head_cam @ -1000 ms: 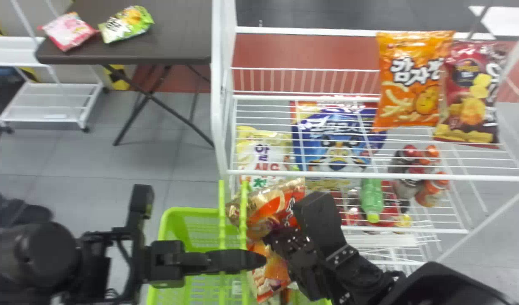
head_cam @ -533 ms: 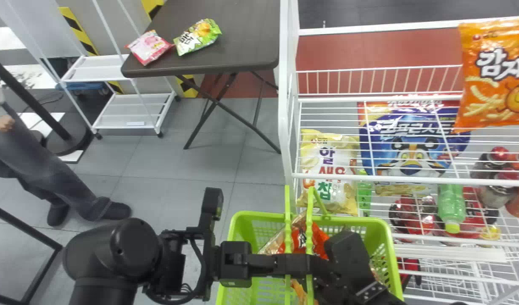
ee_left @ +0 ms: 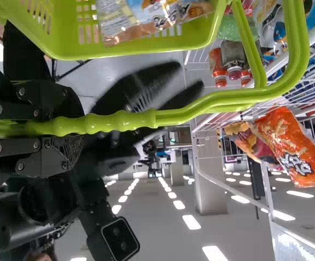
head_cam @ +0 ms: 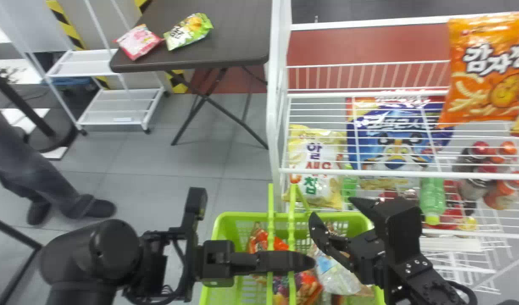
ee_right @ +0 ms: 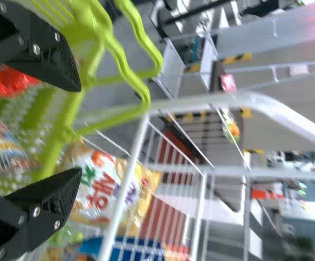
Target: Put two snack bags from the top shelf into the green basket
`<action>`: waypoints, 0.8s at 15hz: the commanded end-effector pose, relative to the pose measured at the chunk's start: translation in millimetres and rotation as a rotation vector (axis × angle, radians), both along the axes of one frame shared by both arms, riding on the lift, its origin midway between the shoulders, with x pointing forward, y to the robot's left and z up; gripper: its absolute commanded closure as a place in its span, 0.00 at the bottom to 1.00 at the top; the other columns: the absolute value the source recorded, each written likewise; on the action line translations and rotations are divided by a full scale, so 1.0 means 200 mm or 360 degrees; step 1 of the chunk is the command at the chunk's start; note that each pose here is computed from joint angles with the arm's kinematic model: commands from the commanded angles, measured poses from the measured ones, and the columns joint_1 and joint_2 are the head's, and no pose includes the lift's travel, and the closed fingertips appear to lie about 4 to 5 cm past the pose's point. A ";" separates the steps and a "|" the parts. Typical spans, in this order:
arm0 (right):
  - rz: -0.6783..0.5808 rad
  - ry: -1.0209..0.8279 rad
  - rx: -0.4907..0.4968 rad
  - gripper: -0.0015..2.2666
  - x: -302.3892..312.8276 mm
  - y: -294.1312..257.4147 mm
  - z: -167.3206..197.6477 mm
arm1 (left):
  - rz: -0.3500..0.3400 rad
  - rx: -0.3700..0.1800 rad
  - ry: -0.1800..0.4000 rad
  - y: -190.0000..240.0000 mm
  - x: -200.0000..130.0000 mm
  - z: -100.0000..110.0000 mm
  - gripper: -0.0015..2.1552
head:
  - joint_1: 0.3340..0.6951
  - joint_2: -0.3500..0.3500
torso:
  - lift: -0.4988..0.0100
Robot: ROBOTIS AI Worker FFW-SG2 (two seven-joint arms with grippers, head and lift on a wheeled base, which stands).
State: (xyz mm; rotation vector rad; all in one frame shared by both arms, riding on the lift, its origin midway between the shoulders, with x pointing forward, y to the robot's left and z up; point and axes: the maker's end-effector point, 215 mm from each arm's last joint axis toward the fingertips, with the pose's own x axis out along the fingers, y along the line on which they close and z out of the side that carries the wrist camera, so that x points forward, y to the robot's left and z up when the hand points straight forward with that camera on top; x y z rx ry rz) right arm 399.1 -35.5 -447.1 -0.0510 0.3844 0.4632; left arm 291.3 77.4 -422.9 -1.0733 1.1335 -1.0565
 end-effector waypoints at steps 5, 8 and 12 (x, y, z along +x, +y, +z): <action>-0.0423 -0.0516 0.0117 0.04 0.10 -0.65 0.29 | 0.0003 -0.0004 0.0013 0.00 -0.02 -0.01 1.00 | 1.00 0.43 | 0.98; -0.0514 -0.0464 0.0077 0.04 0.04 -0.85 0.19 | 0.0001 -0.0001 0.0016 0.01 -0.03 -0.01 1.00 | 1.00 0.31 | 0.98; -0.0528 -0.0490 0.0132 0.04 -0.03 -0.92 0.19 | 0.0008 -0.0001 0.0022 0.01 -0.04 -0.02 1.00 | 1.00 0.19 | 0.98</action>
